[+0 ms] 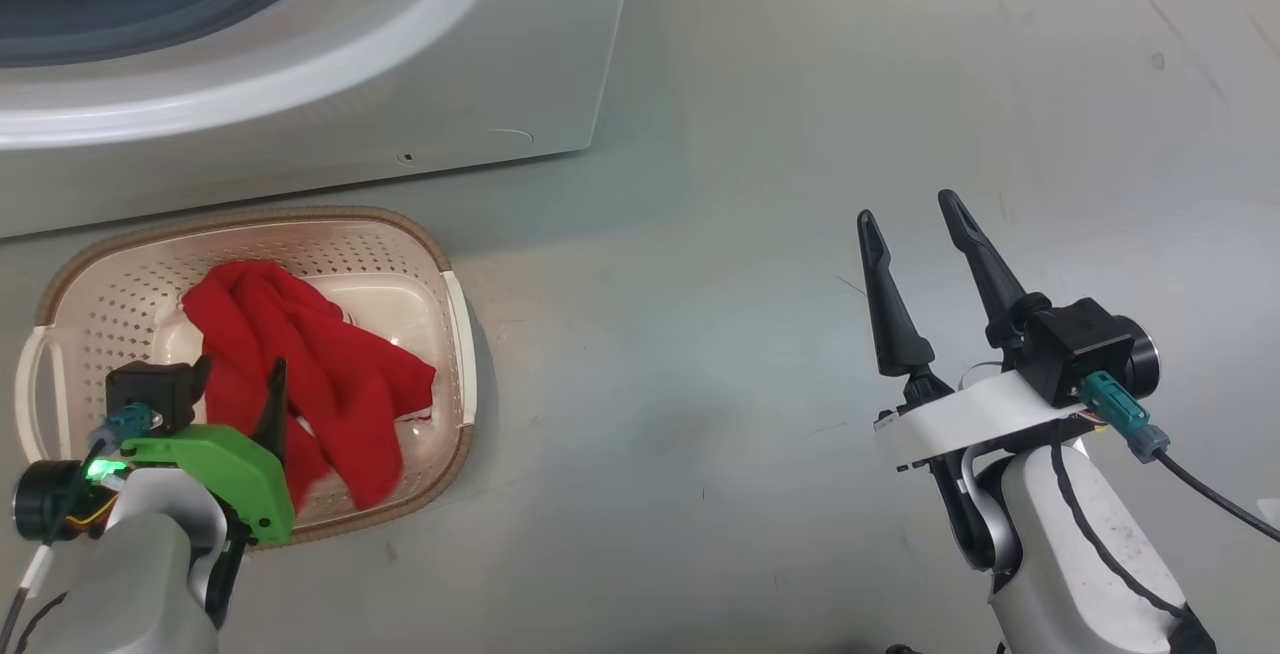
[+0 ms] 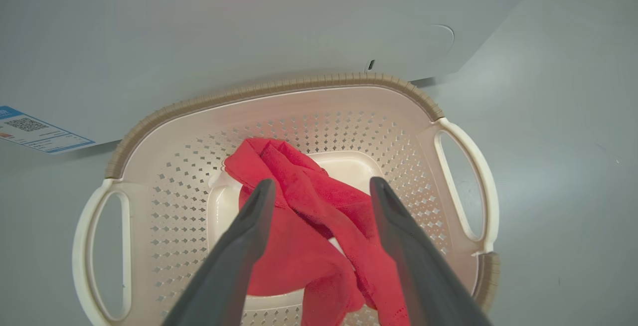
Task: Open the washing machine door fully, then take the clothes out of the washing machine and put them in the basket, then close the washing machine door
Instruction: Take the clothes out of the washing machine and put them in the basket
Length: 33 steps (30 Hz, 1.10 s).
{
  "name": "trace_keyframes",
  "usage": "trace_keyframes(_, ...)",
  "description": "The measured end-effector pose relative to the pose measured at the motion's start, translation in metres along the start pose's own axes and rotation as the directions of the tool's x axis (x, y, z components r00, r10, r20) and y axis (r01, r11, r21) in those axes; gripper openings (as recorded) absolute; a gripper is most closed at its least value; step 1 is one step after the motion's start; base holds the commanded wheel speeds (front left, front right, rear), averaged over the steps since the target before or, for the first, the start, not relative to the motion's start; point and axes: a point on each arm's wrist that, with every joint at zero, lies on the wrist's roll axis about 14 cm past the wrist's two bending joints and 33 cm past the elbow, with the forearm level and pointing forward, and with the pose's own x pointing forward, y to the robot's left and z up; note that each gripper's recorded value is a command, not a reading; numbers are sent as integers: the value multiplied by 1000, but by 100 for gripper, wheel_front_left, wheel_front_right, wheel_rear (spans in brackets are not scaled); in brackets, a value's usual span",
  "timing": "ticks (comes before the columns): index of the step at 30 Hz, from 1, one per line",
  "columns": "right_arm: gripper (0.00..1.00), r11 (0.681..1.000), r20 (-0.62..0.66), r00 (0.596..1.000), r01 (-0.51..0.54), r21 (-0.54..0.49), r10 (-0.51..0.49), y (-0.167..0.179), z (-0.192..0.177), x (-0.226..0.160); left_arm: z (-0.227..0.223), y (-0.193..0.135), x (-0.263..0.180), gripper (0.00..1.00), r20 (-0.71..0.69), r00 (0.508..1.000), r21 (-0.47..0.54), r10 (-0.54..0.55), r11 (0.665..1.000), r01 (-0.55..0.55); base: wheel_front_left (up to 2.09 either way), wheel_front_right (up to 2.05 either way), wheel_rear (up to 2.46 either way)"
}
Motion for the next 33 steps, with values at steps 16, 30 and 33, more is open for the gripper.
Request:
trace_keyframes(16, 100, 999, 69, 997, -45, 13, 44, 17, 25, 2, 63, -19, -22, 100, 213, 977, -5, -11, 1000, 12, 0, 0, 0)
trace_keyframes(30, 100, 992, 127, 984, -125, 18, 122, 45, 47, -6, 163, -24, -87, 100, 510, 860, 47, -12, 999, -14, 0, 0, 0)
trace_keyframes(33, 100, 989, 133, 981, -146, 19, 143, 52, 49, -10, 173, -23, -104, 100, 552, 834, 40, -1, 999, -25, 0, 0, 0)
